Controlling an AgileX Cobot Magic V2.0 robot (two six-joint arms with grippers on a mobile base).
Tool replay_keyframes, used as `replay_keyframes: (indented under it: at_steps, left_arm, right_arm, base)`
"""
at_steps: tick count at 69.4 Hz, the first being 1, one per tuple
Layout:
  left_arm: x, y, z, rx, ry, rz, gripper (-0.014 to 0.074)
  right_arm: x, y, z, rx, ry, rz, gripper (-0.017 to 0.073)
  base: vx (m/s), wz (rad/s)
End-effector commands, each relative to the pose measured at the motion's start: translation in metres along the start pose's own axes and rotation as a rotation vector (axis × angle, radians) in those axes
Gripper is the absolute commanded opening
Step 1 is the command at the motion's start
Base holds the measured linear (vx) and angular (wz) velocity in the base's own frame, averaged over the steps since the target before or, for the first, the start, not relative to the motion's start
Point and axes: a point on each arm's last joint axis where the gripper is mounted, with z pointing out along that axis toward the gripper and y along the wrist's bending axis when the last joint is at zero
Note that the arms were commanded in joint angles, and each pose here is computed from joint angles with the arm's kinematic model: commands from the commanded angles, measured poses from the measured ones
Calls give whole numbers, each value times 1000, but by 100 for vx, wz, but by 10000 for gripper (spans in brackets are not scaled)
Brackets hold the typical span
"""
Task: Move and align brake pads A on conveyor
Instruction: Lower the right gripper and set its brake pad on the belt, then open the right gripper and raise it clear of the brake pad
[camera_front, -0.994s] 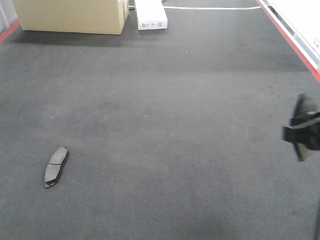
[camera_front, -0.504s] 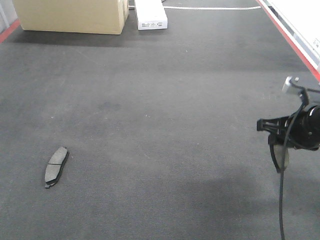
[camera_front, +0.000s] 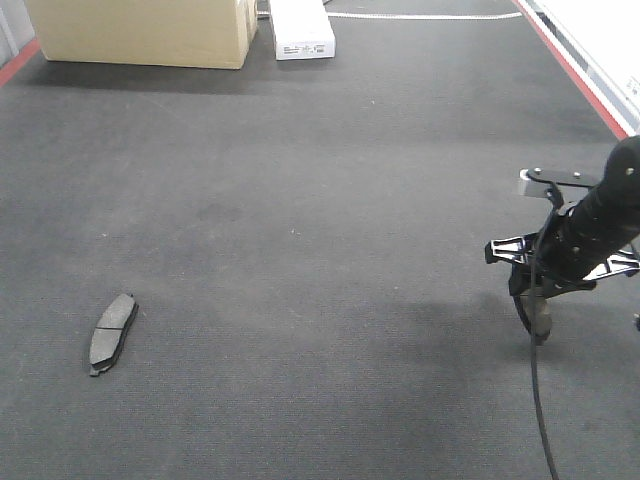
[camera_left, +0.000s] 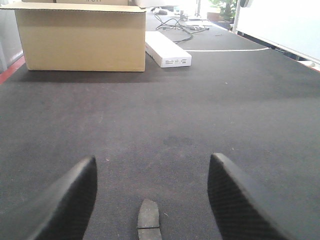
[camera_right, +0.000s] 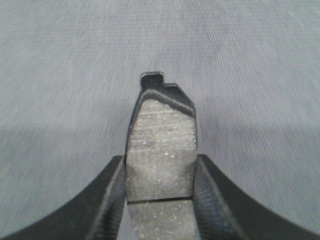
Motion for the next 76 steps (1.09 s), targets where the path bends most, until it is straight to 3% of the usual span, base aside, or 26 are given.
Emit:
replay_keyframes:
  at_steps: [1, 20, 48, 76]
  left_arm:
    - [-15, -1, -1, 8, -99, -1, 465]
    - [-15, -1, -1, 8, -99, -1, 465]
    - [-15, -1, -1, 8, -99, -1, 465]
    - [-15, -1, -1, 8, -99, -1, 465]
  right_arm:
    - [-12, 1, -13, 4, -72, -15, 192]
    - [-16, -1, -4, 11, -94, -62, 414]
    - [3, 11, -130, 37, -421, -176, 416]
    - [107, 11, -193, 88, -795, -215, 416]
  base:
    - [0, 0]
    - [0, 0]
    - [0, 0]
    - [0, 0]
